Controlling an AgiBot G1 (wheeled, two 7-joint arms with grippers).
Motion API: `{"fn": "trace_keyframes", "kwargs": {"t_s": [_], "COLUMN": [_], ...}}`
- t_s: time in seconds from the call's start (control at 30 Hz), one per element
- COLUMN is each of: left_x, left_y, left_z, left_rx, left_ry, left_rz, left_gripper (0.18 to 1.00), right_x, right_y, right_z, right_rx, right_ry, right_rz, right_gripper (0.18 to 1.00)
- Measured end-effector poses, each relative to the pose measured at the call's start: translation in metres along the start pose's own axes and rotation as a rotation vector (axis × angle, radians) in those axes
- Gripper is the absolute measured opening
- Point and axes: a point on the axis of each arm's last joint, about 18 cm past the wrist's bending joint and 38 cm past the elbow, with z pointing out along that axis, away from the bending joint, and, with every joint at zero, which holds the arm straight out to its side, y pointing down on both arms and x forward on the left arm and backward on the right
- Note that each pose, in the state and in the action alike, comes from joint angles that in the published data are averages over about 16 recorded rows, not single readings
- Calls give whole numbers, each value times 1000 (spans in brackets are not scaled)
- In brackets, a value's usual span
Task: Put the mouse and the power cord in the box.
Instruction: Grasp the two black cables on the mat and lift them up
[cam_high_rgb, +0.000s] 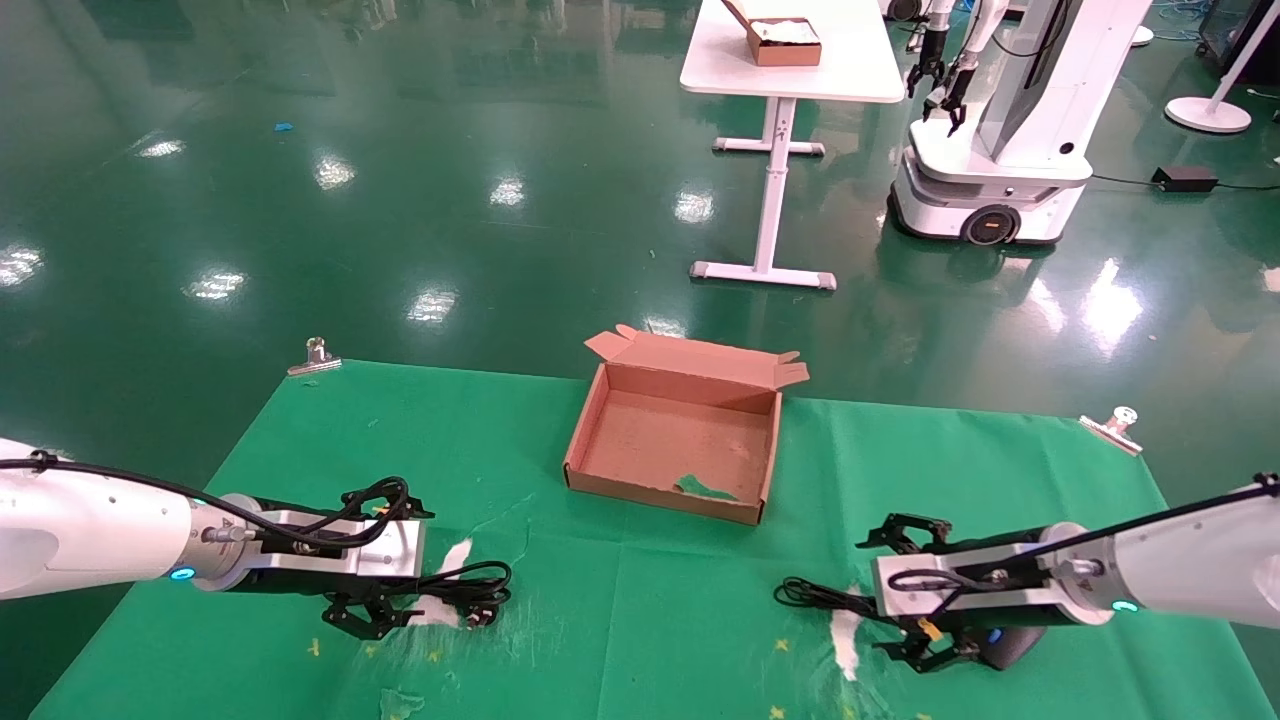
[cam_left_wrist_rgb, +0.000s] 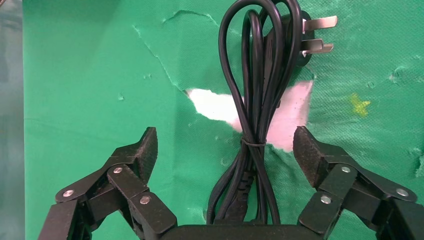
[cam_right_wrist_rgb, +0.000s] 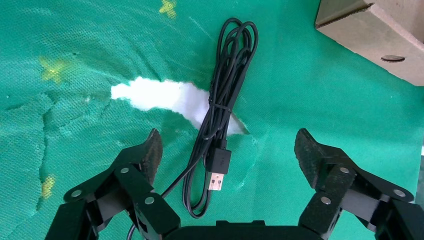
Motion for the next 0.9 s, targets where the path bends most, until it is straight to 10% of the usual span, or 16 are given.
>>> {"fn": "trace_keyframes", "kwargs": {"t_s": [0.43, 0.9], "left_x": [0, 0], "left_y": [0, 0], "left_z": [0, 0], "left_rx": [3, 4], "left_ry": [-3, -4], "left_rz": [-7, -11], "left_gripper": [873, 573], "right_x": [0, 0], "right_y": [0, -1], "right_z": [-1, -1], "right_rx": [4, 5], "right_ry": [0, 0], "right_rz": [-1, -2], "right_gripper": [807, 496]}}
